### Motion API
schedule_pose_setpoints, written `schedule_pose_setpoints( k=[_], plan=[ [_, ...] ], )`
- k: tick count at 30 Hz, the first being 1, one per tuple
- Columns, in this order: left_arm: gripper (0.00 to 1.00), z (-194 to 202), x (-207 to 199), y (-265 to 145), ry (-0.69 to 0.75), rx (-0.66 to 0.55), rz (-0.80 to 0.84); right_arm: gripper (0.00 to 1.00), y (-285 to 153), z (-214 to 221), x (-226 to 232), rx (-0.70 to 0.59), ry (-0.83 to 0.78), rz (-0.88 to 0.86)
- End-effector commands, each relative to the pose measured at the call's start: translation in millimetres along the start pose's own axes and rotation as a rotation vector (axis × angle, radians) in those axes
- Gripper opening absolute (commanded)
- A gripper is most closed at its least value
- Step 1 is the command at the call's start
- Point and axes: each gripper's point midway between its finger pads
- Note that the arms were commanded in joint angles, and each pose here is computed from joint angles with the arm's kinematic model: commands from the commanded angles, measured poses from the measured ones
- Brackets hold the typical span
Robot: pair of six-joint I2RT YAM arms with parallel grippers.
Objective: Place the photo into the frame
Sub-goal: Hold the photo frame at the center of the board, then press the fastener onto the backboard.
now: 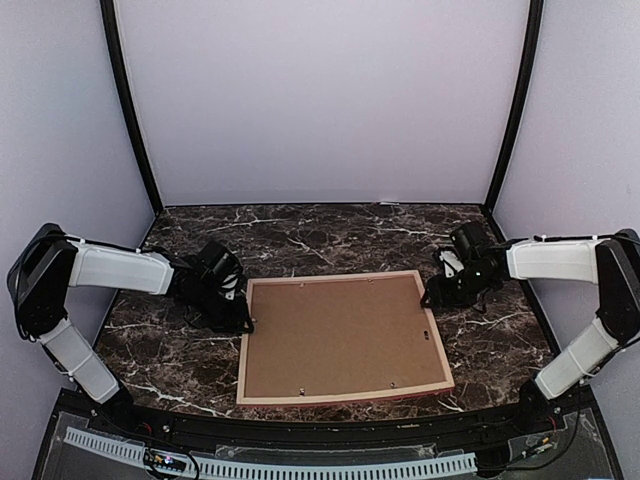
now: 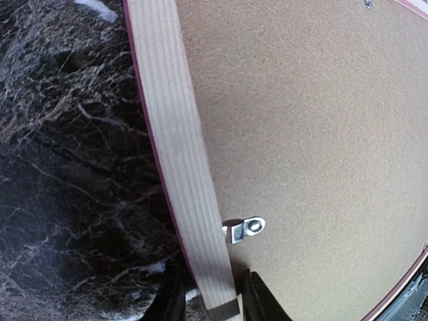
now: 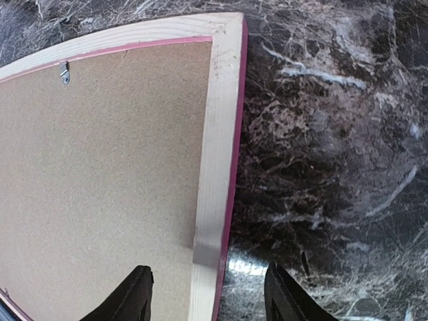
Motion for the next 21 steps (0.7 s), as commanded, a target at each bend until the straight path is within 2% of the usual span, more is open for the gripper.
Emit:
schedule_pose_setpoints(
  k=[1,14,17,21],
  plan=[
    [0.30,9.2,12.9,1.7,-0.028,0.008,-0.066,0.60,-7.1,22.3,6.2,0.027,0.029,-0.015],
    [0.29,9.2,9.8,8.1,-0.017,0.013,-0.063,0.57,-0.5,65.9,15.7,0.098,0.037,-0.007],
    [0.29,9.2,9.2,9.3,-0.016,0.016,-0.061,0.54,3.1,69.4,13.6,0.110,0.031,0.011],
    [0.29,8.9,9.5,9.3,-0.013,0.016,-0.064,0.44,4.9,69.3,12.1,0.111,0.027,0.022]
  ],
)
Point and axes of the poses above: each gripper's point midway between its finger pads, its own y axis out along the fingers, its own x axis along the line the jaws close on, z = x × y, and after that the axes turned 2 degrees about y, right-handed
